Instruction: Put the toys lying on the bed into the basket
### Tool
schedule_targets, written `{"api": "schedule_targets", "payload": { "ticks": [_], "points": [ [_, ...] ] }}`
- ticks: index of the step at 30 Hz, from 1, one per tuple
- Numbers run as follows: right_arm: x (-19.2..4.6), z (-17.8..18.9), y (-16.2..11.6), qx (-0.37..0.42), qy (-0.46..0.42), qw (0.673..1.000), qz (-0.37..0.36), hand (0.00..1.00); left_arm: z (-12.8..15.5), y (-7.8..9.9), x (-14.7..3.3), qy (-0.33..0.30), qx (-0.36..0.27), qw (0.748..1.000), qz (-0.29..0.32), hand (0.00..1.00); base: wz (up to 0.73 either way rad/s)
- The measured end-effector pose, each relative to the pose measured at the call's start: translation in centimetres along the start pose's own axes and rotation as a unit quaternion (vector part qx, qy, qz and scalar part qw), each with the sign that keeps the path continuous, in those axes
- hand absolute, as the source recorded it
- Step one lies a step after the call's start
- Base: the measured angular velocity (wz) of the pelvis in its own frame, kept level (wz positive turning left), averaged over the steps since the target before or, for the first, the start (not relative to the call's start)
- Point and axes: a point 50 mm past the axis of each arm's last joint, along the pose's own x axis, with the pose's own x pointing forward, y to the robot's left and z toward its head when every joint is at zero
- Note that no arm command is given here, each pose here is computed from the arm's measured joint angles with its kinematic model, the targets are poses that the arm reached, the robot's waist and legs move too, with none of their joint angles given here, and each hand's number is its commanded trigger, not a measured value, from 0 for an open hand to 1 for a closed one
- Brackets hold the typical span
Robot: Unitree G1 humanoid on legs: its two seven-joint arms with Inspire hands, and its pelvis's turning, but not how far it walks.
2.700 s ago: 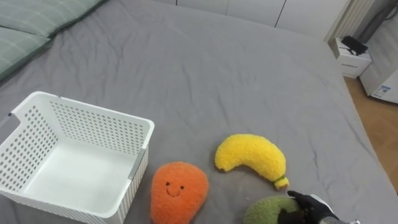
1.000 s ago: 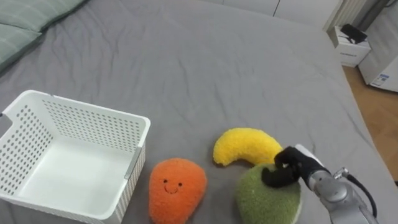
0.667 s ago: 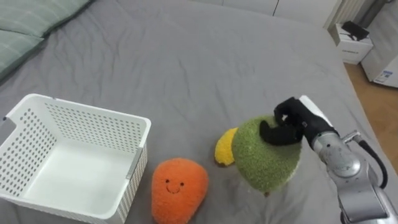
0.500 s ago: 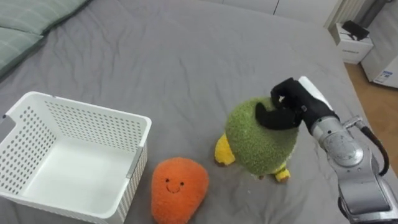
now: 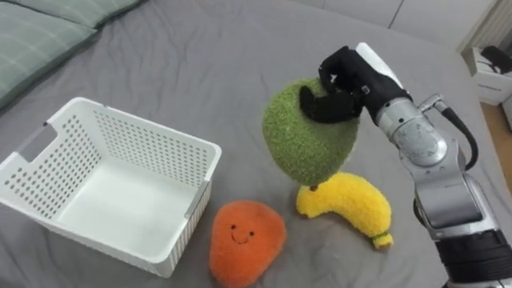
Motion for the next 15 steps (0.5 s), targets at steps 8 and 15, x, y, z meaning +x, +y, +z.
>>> {"api": "schedule_targets", "payload": {
  "ticks": [8,15],
  "points": [
    [1.4,2.7,1.0,-0.014,-0.041,0.999,-0.001,1.0,-0.1,0.3,0.0,0.001,0.006,1.0,0.004,0.0,0.23],
    [2.9,3.2,2.8,-0.01,-0.035,0.999,0.007,1.0,0.5,0.4,0.1,-0.007,0.005,1.0,0.005,0.0,0.33]
  ]
}}
